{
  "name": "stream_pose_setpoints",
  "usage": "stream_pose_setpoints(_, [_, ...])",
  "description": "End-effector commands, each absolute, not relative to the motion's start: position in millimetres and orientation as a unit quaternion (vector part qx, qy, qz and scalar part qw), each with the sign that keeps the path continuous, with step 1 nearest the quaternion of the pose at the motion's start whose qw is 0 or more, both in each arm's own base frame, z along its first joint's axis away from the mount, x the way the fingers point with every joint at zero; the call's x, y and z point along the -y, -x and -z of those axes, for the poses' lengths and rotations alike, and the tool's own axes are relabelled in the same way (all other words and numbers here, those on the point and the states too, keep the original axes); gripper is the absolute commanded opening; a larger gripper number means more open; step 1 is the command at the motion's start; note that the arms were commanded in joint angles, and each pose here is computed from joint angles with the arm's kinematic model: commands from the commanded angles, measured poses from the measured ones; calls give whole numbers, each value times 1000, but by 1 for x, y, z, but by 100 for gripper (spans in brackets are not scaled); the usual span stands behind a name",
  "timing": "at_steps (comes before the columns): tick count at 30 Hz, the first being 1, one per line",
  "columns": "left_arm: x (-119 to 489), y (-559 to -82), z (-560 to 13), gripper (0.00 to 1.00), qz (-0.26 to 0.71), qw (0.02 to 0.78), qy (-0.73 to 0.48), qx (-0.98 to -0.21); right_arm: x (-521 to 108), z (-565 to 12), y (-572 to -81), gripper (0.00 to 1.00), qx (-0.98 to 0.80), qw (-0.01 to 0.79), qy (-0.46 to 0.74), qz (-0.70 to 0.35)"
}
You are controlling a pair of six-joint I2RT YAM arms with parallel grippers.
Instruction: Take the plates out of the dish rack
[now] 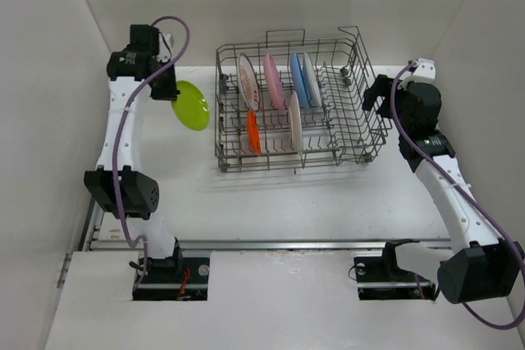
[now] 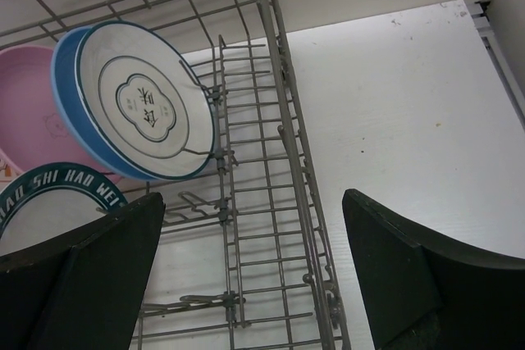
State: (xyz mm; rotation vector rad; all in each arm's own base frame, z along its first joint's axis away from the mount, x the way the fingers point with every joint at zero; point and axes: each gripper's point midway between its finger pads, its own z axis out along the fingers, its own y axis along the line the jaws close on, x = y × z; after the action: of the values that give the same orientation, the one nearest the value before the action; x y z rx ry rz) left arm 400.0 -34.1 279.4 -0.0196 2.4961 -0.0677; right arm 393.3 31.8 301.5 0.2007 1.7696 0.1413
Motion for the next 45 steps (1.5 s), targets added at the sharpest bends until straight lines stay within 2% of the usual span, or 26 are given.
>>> stream_pose_setpoints(1, [10, -397, -284, 0, 65, 337, 56, -938, -36, -312, -392, 95, -760, 640, -85, -79])
stream_pose_setpoints(6, [-19, -393, -208, 0, 121, 267, 109, -950, -35, -310, -392, 95, -762, 637, -92, -77])
stream_pose_setpoints(8, [-18, -401, -191, 0, 159, 265, 102, -946, -33, -305, -391, 95, -764, 634, -95, -73])
stream_pose_setpoints(12, [-19, -404, -137, 0, 202, 197, 91, -955, -33, -301, -391, 94, -766, 629, -104, -79])
stream_pose_setpoints(19, [-47, -408, -90, 1, 232, 148, 143, -951, -36, -300, -388, 94, -768, 624, -108, -89])
stream_pose_setpoints(20, [-51, -406, -80, 4, 219, 137, 148, -955, -36, -304, -386, 94, -766, 628, -108, -89])
stream_pose_setpoints(21, [-56, -407, -78, 13, 205, 139, 149, -957, -36, -298, -385, 94, -769, 624, -108, -88])
stream_pose_setpoints(24, [-63, -401, -60, 19, 185, 111, 158, -964, -36, -296, -385, 94, -771, 620, -112, -90])
stream_pose_setpoints(28, [-68, -394, -57, 47, 166, 98, 167, -967, -39, -304, -383, 94, -766, 626, -108, -95])
stream_pose_setpoints(29, [-70, -394, -60, 60, 158, 101, 167, -968, -39, -304, -383, 94, -766, 626, -108, -95])
stream_pose_setpoints(31, [-77, -392, -72, 70, 135, 113, 167, -970, -41, -302, -382, 94, -769, 622, -105, -98])
stream_pose_setpoints(32, [-79, -394, -81, 75, 128, 121, 173, -969, -43, -300, -381, 94, -773, 618, -102, -101])
stream_pose_setpoints(33, [-81, -394, -96, 80, 119, 140, 177, -967, -43, -300, -381, 100, -773, 618, -102, -101])
stream_pose_setpoints(34, [-86, -400, -113, 96, 108, 164, 175, -965, -45, -298, -380, 100, -776, 614, -99, -105])
stream_pose_setpoints(35, [-87, -402, -136, 100, 89, 194, 167, -963, -44, -302, -377, 100, -774, 616, -98, -105])
stream_pose_setpoints(36, [-86, -404, -139, 100, 80, 198, 162, -963, -44, -302, -377, 100, -774, 616, -98, -105])
stream_pose_setpoints(40, [-55, -407, -220, 100, 14, 295, 78, -952, -49, -309, -372, 100, -777, 612, -89, -117])
stream_pose_setpoints(44, [38, -401, -275, 100, 17, 336, -97, -937, -63, -321, -369, 100, -776, 611, -59, -146])
stream_pose_setpoints(45, [79, -394, -276, 100, 22, 329, -169, -929, -66, -324, -367, 100, -776, 610, -54, -153])
